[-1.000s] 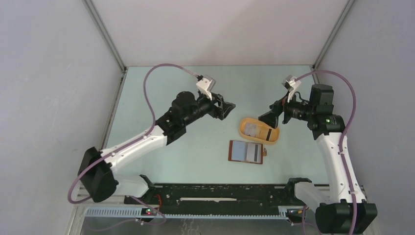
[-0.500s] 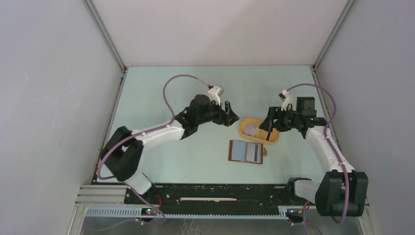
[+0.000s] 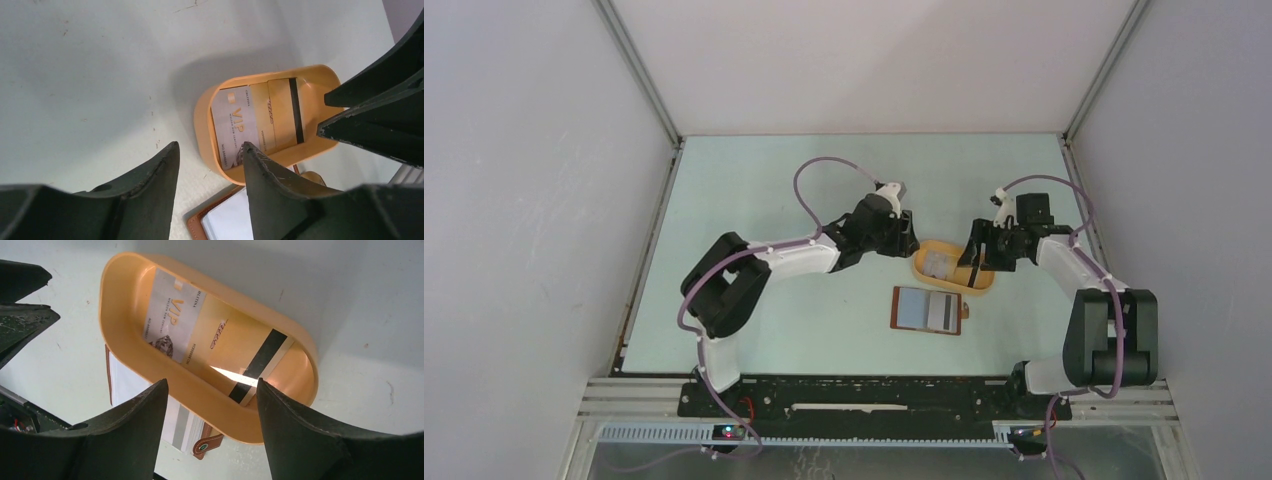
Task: Put the credit cards into the card holder
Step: Pick up the credit card from the storage box.
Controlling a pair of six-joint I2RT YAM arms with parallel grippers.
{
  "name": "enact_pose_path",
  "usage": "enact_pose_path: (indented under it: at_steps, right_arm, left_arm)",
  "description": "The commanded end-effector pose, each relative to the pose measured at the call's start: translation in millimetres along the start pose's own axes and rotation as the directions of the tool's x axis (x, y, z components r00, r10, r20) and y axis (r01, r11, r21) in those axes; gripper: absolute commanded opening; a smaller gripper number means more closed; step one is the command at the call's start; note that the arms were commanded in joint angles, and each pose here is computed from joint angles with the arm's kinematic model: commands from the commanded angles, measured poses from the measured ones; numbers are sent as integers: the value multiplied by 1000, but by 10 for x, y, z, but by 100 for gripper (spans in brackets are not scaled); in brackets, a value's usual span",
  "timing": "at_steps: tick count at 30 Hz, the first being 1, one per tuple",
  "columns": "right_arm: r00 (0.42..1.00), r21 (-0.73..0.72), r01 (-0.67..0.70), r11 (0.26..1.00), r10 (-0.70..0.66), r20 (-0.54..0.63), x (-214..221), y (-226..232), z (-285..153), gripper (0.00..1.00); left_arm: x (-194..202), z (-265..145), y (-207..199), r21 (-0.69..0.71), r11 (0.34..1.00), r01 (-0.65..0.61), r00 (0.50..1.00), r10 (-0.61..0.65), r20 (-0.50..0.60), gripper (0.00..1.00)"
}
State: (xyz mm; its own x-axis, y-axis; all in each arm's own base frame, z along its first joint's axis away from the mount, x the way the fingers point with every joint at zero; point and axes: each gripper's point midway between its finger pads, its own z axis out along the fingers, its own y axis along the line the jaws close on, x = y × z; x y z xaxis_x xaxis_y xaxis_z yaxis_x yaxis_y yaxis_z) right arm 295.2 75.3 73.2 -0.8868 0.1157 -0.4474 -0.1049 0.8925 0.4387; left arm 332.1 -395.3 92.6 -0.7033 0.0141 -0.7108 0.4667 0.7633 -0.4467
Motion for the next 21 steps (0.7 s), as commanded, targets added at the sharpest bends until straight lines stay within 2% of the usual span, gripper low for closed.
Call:
enact_pose_path:
  at_steps: [1,5,18,21]
  right_arm:
    - [999,50,-11,999,9,39,-192,-3,-1,75]
    - [1000,96,-15,995,14,18,-188,-31,70,76]
    - [999,229,-42,973,41,8,-166,-133,137,78]
    - [998,246,-64,967,63,9,-155,-138,164,80]
  left_arm:
    - [-221,88,-39,-34,997,69,996,-66,65,54]
    - [-185,138,-28,-63,993,95,993,-90,77,50]
    - [-11,255,-179,-67,993,98,994,-95,54,49]
    - [44,287,-166,-83,991,108,993,-105,46,44]
